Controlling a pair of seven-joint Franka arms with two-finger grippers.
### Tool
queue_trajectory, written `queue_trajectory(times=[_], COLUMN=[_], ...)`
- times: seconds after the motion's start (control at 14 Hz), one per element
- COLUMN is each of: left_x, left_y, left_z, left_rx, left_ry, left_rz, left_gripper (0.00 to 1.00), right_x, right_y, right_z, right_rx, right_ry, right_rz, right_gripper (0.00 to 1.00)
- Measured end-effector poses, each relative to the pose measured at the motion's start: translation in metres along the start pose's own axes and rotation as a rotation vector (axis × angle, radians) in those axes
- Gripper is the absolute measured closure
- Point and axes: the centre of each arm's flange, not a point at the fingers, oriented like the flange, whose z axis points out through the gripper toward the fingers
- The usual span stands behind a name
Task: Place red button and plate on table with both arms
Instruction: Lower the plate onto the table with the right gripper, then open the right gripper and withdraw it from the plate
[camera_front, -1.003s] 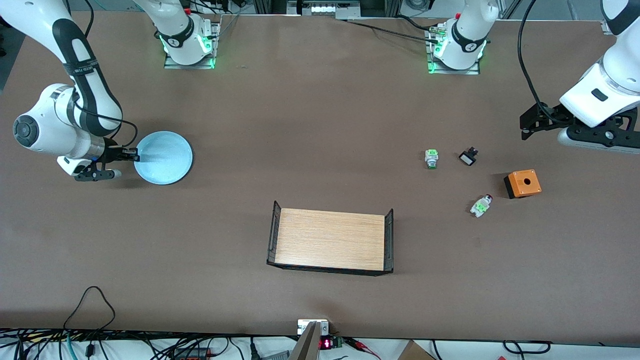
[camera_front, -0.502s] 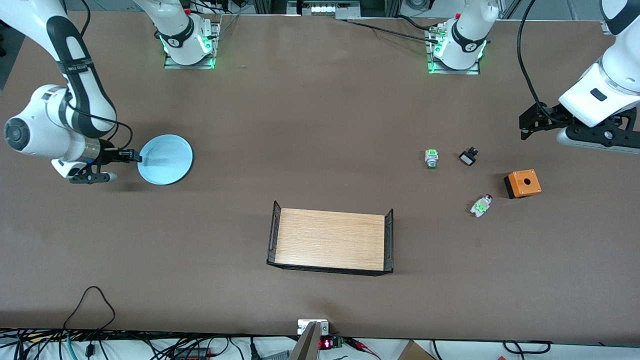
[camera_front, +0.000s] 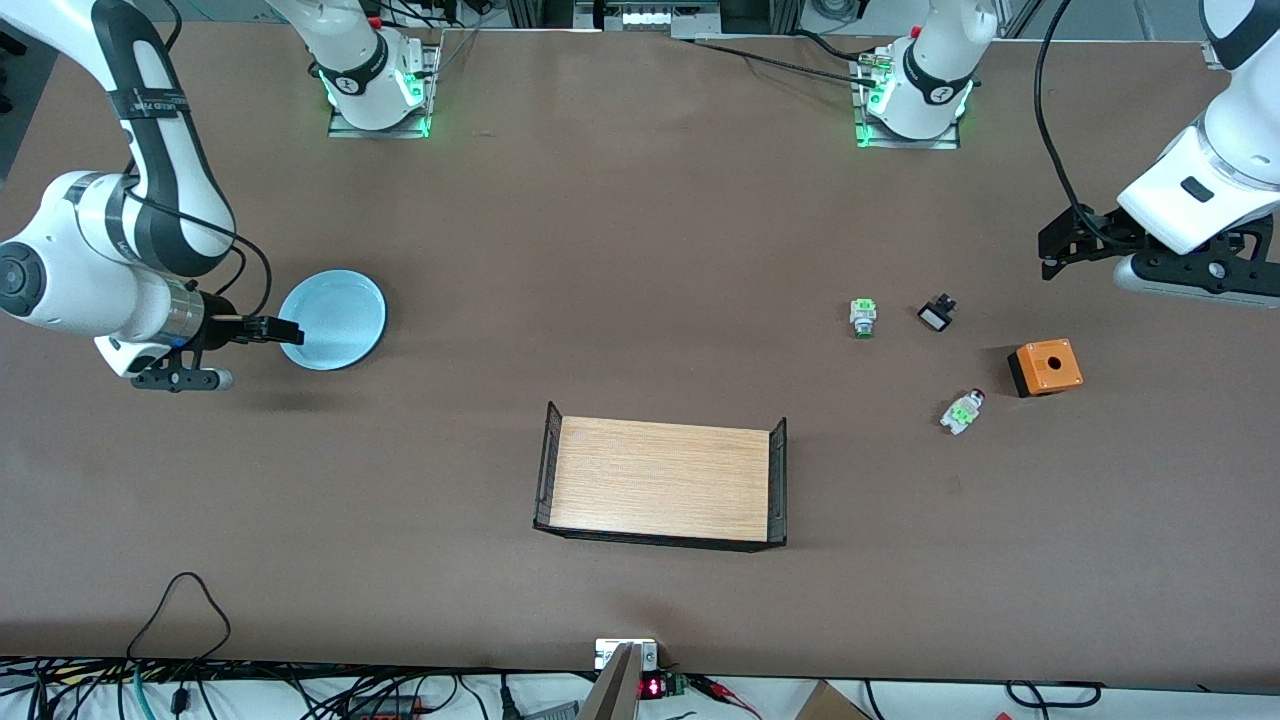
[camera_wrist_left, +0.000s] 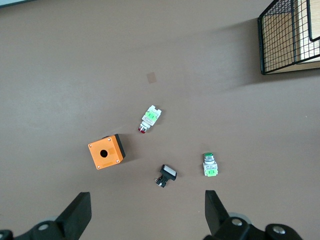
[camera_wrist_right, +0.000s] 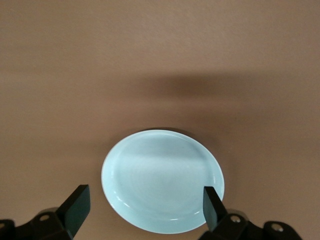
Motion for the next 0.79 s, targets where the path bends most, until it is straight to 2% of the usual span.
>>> queue_trajectory(times=[0.22,0.5,0.79], left_x=[0.0,0.0,0.001], left_y=[-0.001,-0.002,-0.004], left_z=[0.0,0.0,-0.005], left_rx=[0.0,0.0,0.001], left_ry=[0.0,-0.001,0.01], left_rz=[-0.002,-0.004,-0.006], left_gripper=[0.0,0.0,0.0], right_x=[0.011,0.015,0.015], right_y=[-0.025,-0.031,-0.026], right_z=[-0.053,-0.134,-0.193], right_rx=[-0.04,-0.052,-0.087], right_ry=[-0.004,0.018,0.08], right_rz=[0.027,0.032,0.033], right_gripper=[0.0,0.0,0.0])
